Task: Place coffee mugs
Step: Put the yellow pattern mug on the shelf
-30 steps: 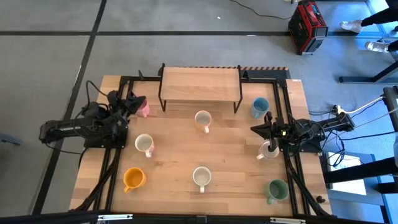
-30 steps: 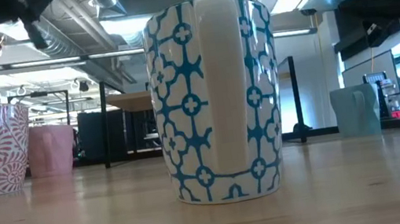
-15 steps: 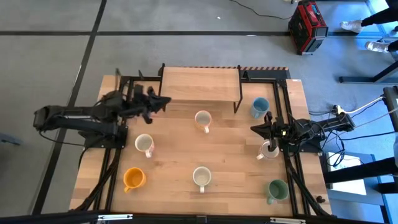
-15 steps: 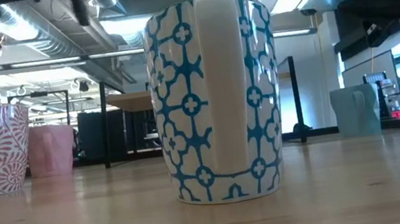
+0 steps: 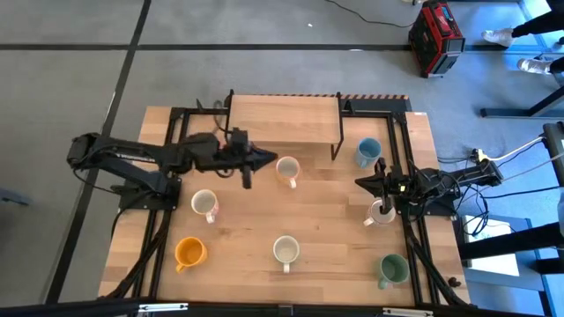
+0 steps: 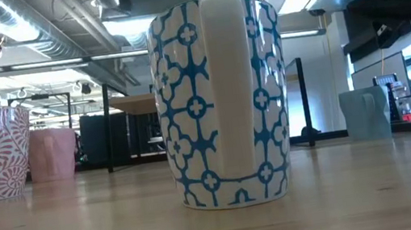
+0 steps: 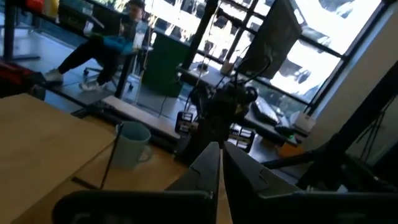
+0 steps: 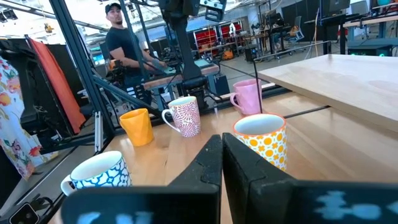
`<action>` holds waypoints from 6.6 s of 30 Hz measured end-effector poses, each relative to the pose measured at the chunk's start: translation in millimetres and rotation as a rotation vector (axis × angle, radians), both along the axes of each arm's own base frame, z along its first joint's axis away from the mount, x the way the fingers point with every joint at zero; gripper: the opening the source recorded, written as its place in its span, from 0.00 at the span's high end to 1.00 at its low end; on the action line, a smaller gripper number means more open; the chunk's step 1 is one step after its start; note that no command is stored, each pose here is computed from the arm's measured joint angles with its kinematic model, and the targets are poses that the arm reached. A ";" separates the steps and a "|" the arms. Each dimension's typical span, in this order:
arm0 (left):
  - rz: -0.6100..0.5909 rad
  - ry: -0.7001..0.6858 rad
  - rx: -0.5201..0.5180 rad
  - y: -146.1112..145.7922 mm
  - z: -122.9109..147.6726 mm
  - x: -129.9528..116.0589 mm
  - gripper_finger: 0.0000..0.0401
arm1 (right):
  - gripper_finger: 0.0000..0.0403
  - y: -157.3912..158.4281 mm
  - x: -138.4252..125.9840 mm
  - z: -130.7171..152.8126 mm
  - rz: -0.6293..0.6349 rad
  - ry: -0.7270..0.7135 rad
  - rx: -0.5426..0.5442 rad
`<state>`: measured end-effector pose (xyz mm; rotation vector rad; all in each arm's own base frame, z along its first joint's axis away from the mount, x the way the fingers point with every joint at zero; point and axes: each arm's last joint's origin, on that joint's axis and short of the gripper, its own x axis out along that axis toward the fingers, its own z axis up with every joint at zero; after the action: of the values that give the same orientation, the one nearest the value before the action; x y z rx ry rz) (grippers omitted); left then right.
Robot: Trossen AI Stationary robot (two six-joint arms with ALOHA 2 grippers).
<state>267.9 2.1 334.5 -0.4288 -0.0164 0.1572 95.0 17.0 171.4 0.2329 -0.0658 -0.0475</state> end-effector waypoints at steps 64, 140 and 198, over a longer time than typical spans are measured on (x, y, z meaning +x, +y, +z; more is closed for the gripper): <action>0.326 0.557 -0.117 -69.5 -165.8 113.0 0.56 | 0.99 -0.1 0.0 -0.1 -0.004 0.002 -0.014; 0.193 0.367 0.010 -72.7 -122.0 117.9 0.96 | 0.99 -0.5 0.2 -0.2 -0.021 0.004 -0.014; -0.045 0.501 0.425 170.0 7.0 -70.7 0.96 | 0.99 -13.4 -7.9 35.7 -0.425 -0.080 0.201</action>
<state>197.2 172.1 341.5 0.0428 0.4455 0.2077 87.1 3.6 207.1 0.4184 -0.1898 -0.4695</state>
